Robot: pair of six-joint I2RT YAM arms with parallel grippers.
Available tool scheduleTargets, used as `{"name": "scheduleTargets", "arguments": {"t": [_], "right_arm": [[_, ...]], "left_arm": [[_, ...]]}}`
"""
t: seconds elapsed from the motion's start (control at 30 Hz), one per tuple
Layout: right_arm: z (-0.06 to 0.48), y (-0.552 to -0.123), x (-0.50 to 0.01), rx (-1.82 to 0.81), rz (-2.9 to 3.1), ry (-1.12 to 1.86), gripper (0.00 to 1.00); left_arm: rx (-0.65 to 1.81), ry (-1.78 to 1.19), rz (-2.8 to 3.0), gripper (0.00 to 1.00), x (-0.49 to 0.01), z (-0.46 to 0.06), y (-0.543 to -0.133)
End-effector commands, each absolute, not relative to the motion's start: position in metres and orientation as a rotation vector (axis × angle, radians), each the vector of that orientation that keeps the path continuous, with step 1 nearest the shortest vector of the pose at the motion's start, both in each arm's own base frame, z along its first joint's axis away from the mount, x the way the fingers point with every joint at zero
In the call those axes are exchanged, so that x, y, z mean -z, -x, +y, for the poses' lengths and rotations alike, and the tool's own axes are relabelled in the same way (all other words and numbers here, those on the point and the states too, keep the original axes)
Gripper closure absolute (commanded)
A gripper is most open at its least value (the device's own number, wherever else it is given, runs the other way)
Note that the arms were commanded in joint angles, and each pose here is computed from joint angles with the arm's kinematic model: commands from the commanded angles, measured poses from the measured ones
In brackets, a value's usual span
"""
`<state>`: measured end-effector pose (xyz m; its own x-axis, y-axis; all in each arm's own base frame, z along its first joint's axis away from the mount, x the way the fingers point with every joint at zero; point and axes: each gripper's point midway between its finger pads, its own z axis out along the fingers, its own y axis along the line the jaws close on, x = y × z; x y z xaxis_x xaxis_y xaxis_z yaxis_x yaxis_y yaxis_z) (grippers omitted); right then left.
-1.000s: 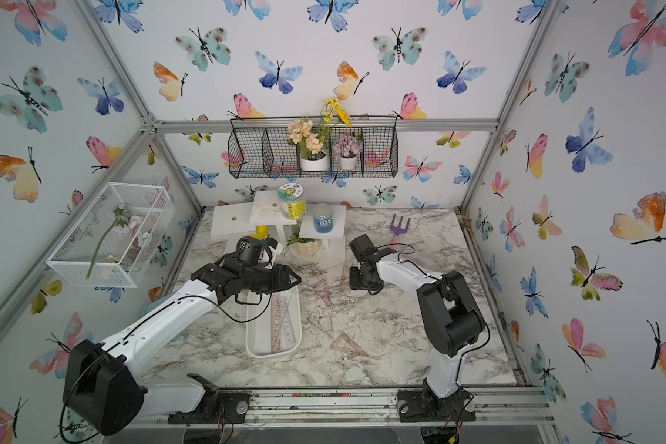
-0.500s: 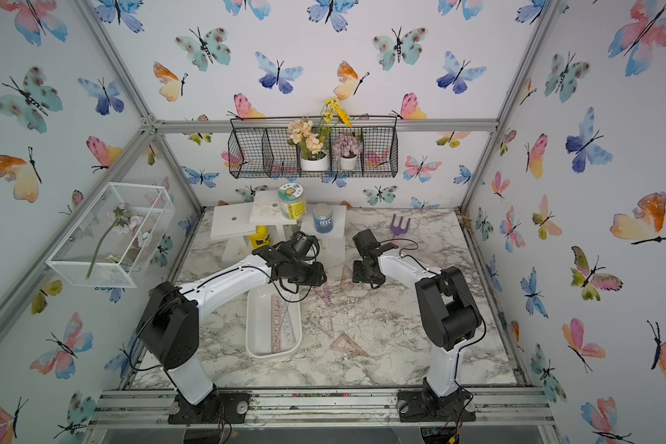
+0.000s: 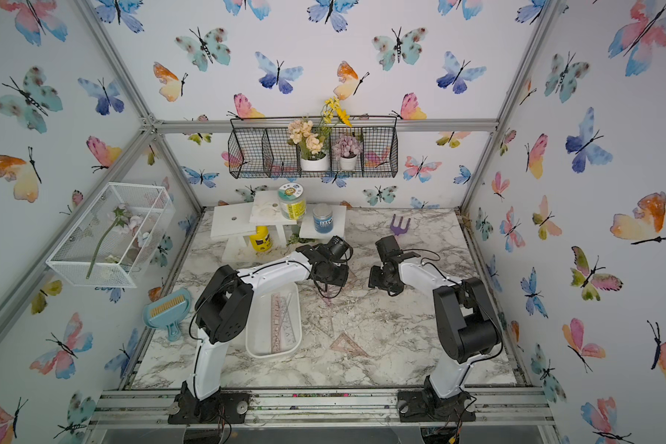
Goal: Put the scattered rulers into the storage box
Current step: Move the ruler to the center of the board.
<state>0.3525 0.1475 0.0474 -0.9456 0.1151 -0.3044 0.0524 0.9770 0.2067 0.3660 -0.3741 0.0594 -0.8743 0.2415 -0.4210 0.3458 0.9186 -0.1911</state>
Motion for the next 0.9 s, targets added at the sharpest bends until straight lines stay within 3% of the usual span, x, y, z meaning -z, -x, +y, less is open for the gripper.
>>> {"name": "scheduleTargets", "arguments": {"t": [0.0, 0.87], "right_arm": [[0.154, -0.352, -0.054, -0.355, 2.783, -0.108, 0.4], [0.154, -0.342, -0.059, -0.401, 2.766, -0.099, 0.4]], "left_arm": [[0.246, -0.394, 2.669, 0.58, -0.05, -0.369, -0.375], [0.175, -0.325, 2.629, 0.59, -0.032, -0.378, -0.403]]}}
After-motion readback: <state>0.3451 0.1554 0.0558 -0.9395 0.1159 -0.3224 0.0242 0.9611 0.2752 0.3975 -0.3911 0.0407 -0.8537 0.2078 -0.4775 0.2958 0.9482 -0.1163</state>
